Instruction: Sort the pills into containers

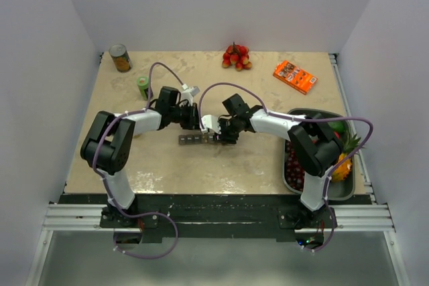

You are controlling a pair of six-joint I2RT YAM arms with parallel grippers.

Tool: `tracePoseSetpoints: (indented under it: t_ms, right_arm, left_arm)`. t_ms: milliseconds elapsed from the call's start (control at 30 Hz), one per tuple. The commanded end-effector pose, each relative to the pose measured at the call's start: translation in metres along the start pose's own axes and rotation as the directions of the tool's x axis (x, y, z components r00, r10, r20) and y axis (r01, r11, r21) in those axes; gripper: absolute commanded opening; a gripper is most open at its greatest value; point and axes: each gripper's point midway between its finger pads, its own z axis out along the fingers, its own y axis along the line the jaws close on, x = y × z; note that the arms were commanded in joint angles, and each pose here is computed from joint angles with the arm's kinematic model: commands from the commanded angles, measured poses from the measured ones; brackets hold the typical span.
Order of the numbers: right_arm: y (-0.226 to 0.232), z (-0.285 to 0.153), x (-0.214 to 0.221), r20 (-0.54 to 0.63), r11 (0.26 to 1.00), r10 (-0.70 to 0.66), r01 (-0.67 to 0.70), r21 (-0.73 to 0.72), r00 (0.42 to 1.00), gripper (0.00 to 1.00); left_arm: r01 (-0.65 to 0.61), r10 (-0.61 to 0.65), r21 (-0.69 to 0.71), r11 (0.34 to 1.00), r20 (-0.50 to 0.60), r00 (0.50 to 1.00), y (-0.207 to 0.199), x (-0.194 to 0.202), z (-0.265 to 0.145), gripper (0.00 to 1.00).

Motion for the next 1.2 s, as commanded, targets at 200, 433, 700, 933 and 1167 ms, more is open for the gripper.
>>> tracePoseSetpoints:
  t_ms: [200, 433, 700, 933, 1167]
  right_arm:
    - [-0.010, 0.005, 0.005, -0.041, 0.999, 0.034, -0.033, 0.027, 0.999, 0.19]
    - [-0.011, 0.005, 0.007, -0.048, 0.999, 0.046, -0.044, 0.030, 0.998, 0.19]
    - [-0.010, 0.006, 0.009, -0.054, 0.998, 0.051, -0.049, 0.028, 0.997, 0.19]
    - [-0.010, 0.006, 0.009, -0.054, 0.998, 0.051, -0.049, 0.028, 0.997, 0.19]
    - [-0.009, 0.007, 0.010, -0.060, 0.998, 0.056, -0.055, 0.026, 0.997, 0.18]
  left_arm:
    - [0.017, -0.021, -0.077, 0.997, -0.051, 0.998, -0.009, 0.037, -0.017, 0.00]
    - [0.030, -0.040, -0.154, 0.988, -0.063, 0.997, 0.002, 0.045, -0.014, 0.00]
    - [-0.028, 0.033, -0.086, 0.996, 0.065, 0.997, -0.039, -0.008, -0.032, 0.00]
    - [-0.033, 0.041, -0.073, 0.997, 0.108, 0.993, -0.051, -0.026, -0.037, 0.00]
    - [0.068, -0.075, -0.182, 0.981, -0.031, 0.997, 0.006, 0.034, -0.009, 0.00]
